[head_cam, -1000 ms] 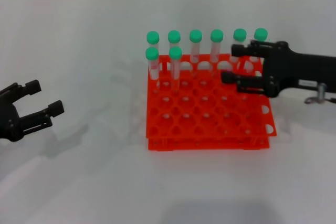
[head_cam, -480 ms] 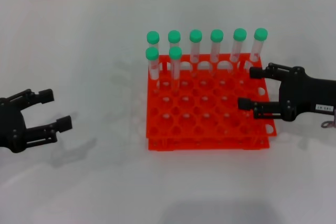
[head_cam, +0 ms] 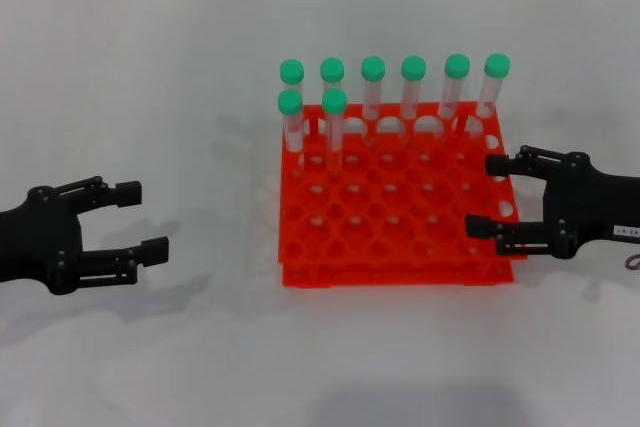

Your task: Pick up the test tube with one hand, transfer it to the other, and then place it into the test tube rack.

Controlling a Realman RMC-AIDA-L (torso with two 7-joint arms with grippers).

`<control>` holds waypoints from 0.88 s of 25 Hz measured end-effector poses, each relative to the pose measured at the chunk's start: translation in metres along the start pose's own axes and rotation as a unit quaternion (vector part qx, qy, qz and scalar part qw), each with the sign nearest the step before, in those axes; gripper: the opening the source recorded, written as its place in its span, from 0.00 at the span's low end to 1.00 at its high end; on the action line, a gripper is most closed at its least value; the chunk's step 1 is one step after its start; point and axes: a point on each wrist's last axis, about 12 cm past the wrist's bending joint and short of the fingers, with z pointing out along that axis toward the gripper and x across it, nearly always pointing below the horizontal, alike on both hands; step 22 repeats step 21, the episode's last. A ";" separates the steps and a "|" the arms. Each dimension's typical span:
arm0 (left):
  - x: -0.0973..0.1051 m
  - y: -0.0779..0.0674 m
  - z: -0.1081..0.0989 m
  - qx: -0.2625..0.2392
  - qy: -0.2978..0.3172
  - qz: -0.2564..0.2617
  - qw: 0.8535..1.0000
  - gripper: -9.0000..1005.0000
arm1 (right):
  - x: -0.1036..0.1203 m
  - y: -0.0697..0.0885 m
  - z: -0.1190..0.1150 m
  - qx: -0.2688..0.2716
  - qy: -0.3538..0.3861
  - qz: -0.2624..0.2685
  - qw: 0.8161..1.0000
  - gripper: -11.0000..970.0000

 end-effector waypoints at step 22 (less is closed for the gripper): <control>-0.012 0.005 0.008 0.021 0.010 0.014 1.000 0.88 | 0.006 -0.001 -0.007 0.000 0.014 0.006 1.000 0.89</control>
